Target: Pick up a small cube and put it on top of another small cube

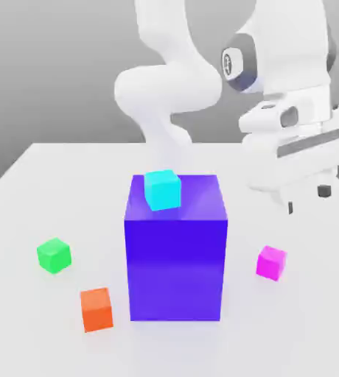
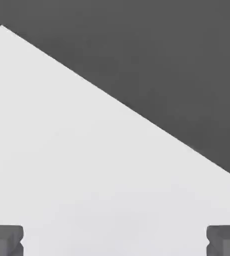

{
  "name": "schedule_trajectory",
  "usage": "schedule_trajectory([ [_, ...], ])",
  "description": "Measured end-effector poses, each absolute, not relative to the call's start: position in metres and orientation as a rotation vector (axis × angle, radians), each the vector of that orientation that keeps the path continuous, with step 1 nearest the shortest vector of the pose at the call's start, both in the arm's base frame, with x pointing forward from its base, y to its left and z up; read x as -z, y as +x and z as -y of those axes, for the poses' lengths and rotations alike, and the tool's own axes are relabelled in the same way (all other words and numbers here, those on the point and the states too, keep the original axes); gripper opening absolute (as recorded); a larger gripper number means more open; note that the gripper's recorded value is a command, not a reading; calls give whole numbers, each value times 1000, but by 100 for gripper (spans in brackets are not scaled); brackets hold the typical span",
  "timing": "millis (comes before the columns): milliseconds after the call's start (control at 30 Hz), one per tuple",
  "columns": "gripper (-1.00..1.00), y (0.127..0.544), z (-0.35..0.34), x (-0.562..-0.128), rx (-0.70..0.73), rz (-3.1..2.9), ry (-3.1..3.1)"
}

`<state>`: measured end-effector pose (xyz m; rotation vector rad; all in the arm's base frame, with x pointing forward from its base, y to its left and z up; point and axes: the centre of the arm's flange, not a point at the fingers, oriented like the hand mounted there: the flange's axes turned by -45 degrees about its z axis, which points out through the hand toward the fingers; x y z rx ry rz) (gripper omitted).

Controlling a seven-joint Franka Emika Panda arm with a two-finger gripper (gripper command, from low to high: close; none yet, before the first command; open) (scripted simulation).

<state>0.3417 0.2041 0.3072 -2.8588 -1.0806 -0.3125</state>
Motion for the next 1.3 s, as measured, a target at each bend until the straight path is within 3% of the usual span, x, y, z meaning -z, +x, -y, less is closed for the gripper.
schedule_trajectory([
  [233, 0, 252, -219, -202, 35, 1462, -2771],
  [567, 0, 242, -219, -135, 3, 1510, -2751],
  [600, -100, 240, -219, -129, 1, 1510, -2753],
  [833, -100, 240, -218, -127, 1, 1510, -2753],
  [1300, -100, 254, -226, -194, -22, 1592, -2708],
])
